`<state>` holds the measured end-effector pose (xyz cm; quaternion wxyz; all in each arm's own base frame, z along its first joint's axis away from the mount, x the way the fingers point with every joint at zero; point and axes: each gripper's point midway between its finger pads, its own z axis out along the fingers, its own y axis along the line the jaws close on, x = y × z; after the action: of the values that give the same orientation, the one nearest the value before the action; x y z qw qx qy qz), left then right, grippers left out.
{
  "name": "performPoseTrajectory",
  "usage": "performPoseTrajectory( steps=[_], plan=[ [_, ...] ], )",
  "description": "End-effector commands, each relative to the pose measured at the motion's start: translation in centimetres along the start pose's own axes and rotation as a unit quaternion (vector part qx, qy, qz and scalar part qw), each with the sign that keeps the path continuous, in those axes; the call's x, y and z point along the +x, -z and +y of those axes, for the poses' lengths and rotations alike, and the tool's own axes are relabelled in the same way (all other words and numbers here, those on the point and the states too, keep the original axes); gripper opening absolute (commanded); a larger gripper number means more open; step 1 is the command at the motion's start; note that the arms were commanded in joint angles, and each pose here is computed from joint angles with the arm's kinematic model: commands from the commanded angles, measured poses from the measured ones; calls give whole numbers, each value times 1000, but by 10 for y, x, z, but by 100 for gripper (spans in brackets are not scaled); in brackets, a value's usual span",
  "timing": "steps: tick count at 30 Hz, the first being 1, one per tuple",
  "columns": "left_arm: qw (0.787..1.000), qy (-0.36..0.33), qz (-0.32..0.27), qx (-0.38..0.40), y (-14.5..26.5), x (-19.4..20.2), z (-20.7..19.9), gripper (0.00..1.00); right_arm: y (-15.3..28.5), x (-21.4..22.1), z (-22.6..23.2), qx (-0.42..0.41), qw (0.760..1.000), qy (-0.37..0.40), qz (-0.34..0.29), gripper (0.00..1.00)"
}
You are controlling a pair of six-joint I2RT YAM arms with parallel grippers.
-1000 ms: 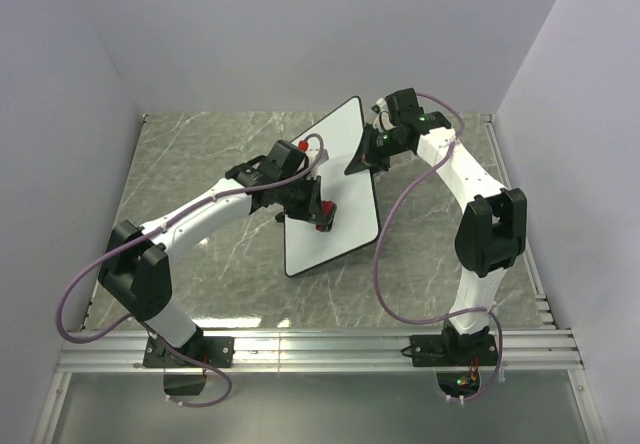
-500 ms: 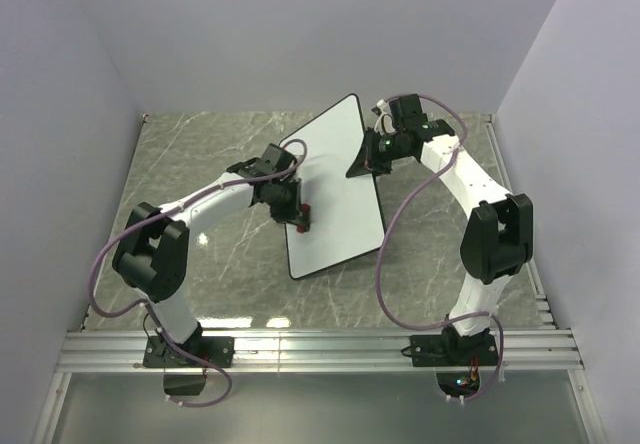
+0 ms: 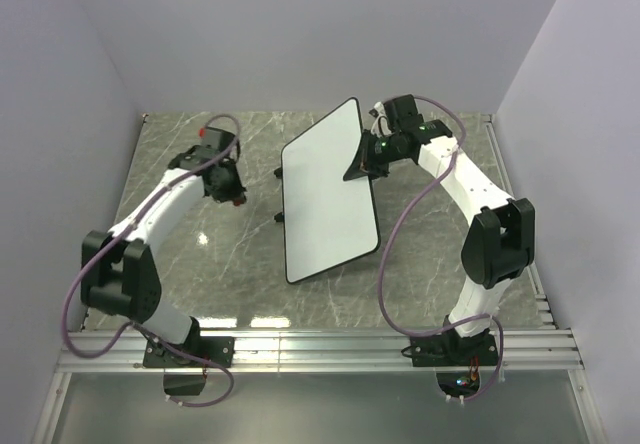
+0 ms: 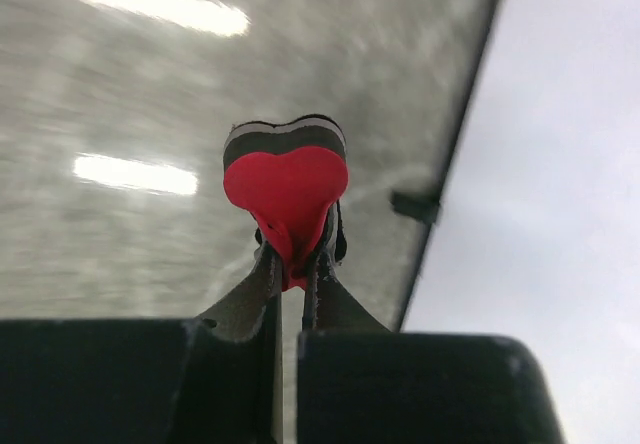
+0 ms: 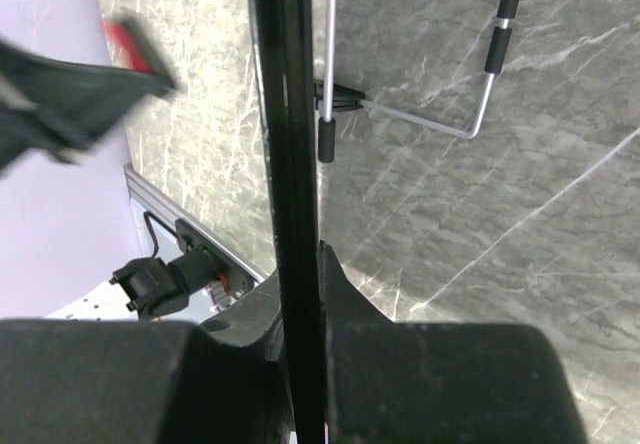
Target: Erase the whiteboard
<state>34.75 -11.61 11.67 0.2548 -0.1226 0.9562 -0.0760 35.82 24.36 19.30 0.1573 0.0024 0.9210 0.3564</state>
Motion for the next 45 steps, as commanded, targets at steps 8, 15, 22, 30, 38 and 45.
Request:
performPoseTrajectory(
  steps=[8, 15, 22, 30, 38, 45],
  plan=[
    [992, 23, -2, -125, -3, 20, 93, 0, 40, -19, 58, -25, 997, 43, -53, 0],
    [989, 83, -10, -118, -15, 39, 98, 51, 58, -6, 60, -31, 996, 50, -70, 0],
    [985, 94, -44, -138, 6, 29, 106, 96, 70, 14, 52, -30, 995, 56, -75, 0],
    [981, 90, -160, -69, 75, -27, 81, 98, 88, 33, 58, -52, 993, 69, -83, 0],
    [933, 112, -341, 7, 199, -89, 62, 99, 118, 47, 69, -66, 988, 95, -101, 0],
    [938, 98, -332, 34, 246, -111, 39, 99, 122, 47, 75, -82, 986, 95, -107, 0]
  ],
)
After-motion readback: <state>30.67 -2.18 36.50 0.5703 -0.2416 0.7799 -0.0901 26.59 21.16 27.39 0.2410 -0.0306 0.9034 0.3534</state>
